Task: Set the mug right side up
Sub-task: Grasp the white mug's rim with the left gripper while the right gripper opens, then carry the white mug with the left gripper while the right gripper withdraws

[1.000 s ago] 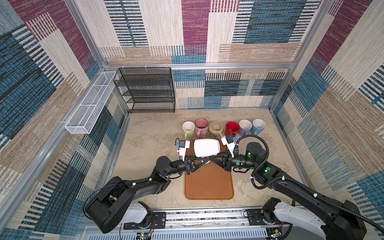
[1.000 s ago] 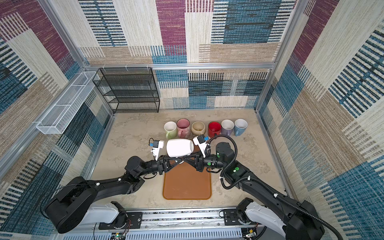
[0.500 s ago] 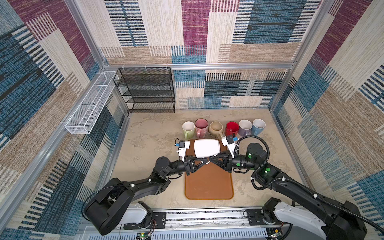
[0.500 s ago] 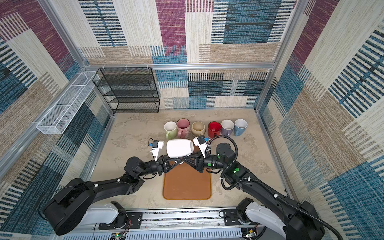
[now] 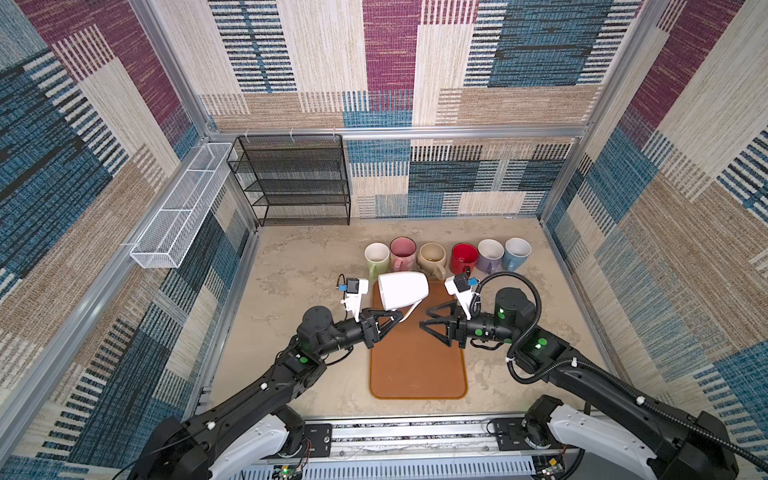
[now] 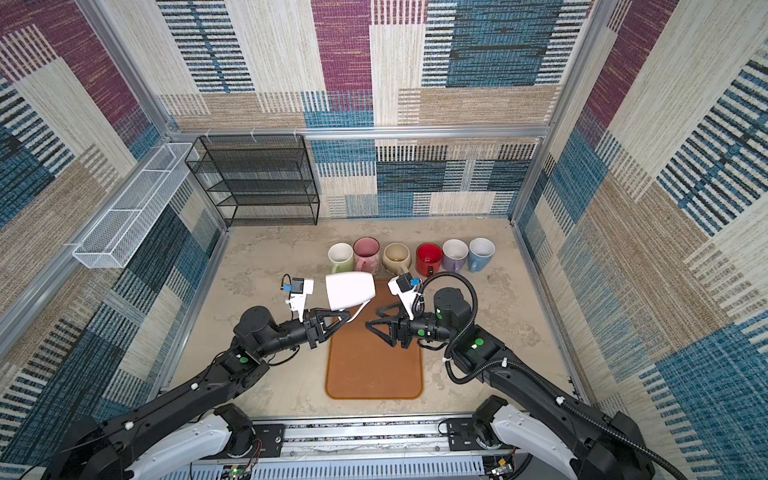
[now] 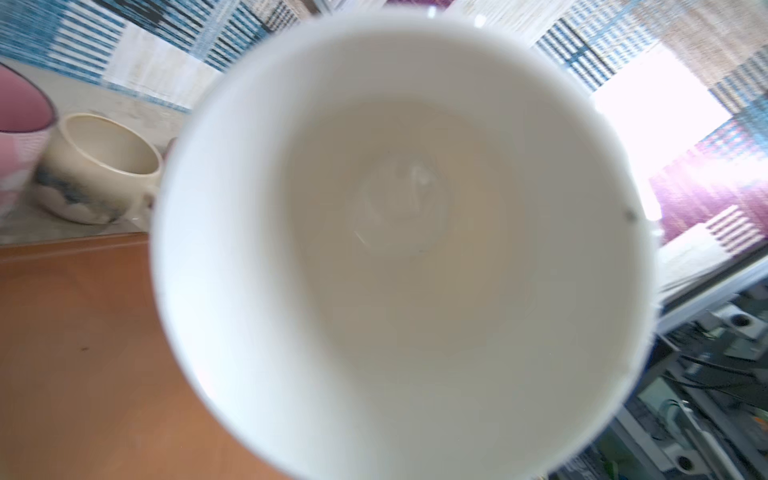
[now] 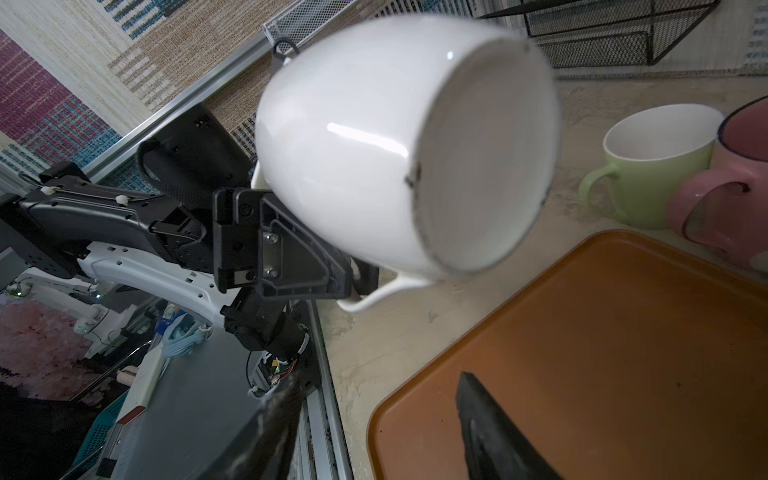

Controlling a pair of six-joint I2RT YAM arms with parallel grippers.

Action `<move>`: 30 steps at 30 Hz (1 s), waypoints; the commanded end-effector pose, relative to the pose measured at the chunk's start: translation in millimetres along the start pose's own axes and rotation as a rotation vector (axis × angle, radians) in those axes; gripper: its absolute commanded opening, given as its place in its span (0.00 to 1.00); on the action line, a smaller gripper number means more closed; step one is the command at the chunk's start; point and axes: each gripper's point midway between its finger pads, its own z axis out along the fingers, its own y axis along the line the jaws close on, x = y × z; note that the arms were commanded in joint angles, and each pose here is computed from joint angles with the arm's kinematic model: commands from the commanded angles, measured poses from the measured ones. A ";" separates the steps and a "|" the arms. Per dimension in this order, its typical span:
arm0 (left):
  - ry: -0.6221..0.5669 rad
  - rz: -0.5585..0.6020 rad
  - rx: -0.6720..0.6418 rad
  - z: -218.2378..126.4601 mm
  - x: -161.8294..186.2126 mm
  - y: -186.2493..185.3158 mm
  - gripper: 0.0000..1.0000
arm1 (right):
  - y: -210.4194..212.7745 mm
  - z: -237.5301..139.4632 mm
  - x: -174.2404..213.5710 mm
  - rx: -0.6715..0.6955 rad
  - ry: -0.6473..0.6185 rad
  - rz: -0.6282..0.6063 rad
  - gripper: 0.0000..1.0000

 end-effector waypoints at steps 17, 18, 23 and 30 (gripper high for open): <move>0.273 0.077 -0.678 -75.1 4.5 73.5 0.00 | -42.1 -37.3 -22.5 0.331 -0.211 0.024 0.88; 0.286 0.086 -0.708 -79.1 2.8 76.0 0.00 | -44.5 -40.4 -23.7 0.350 -0.226 0.029 0.88; 0.333 0.125 -0.813 -94.2 -8.9 85.2 0.00 | -48.2 -51.9 -25.7 0.390 -0.282 0.027 0.91; 0.352 0.117 -0.893 -108.7 -28.9 100.1 0.00 | -45.3 -60.0 -24.0 0.383 -0.325 0.011 0.91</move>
